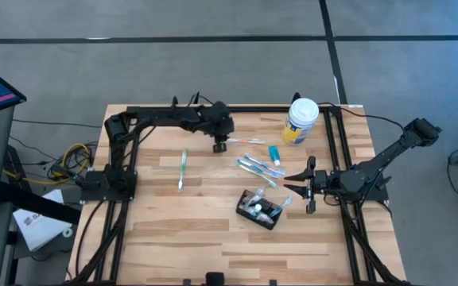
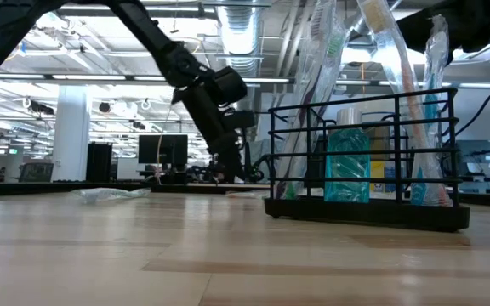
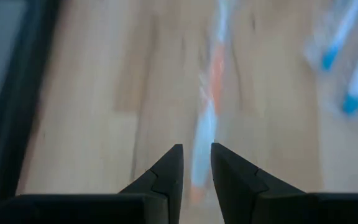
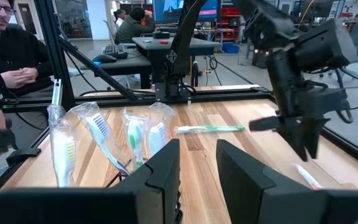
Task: Pick & Place toothbrushing station
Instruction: Put the orange toothbrush into the mesh organizer
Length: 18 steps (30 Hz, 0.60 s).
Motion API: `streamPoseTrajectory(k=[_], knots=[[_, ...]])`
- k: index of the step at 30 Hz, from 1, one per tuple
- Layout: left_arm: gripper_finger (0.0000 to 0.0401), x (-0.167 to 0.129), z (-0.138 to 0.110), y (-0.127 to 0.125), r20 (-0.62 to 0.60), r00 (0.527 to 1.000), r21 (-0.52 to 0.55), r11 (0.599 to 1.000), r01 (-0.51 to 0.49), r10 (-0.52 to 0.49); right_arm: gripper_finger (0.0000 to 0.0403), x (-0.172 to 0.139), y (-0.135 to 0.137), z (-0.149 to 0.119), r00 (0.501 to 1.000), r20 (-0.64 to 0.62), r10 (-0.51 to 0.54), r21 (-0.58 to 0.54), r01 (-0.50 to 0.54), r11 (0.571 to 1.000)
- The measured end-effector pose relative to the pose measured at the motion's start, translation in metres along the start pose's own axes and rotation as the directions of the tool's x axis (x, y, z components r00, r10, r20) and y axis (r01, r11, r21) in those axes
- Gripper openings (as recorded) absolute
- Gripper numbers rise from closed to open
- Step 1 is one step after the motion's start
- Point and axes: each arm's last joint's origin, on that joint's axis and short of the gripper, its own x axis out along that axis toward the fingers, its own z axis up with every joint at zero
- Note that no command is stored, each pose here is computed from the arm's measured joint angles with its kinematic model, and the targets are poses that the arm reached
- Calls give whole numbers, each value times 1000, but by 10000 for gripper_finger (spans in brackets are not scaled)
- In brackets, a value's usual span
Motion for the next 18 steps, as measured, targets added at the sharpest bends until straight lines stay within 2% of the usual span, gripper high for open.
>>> streamPoseTrajectory(k=[2, 6, 13, 18], knots=[[76, -5, 2, 1, -64, 998, 12, 1000, 2, -2, 98, 0, 0, 0, 1000, 0, 0, -1, 0, 1000], [76, -7, 3, 1, -86, 996, 9, 1000, 1, 0, 98, 0, 0, 0, 1000, 0, 0, 0, 0, 1000], [76, -6, 13, -6, -22, 1000, 37, 999, -8, 9, 98, 0, 0, 0, 1000, 0, 0, 0, 0, 1000], [76, 10, 10, -13, -34, 999, 87, 996, 8, -5, 98, 0, 0, 0, 1000, -1, 0, 0, 0, 1000]])
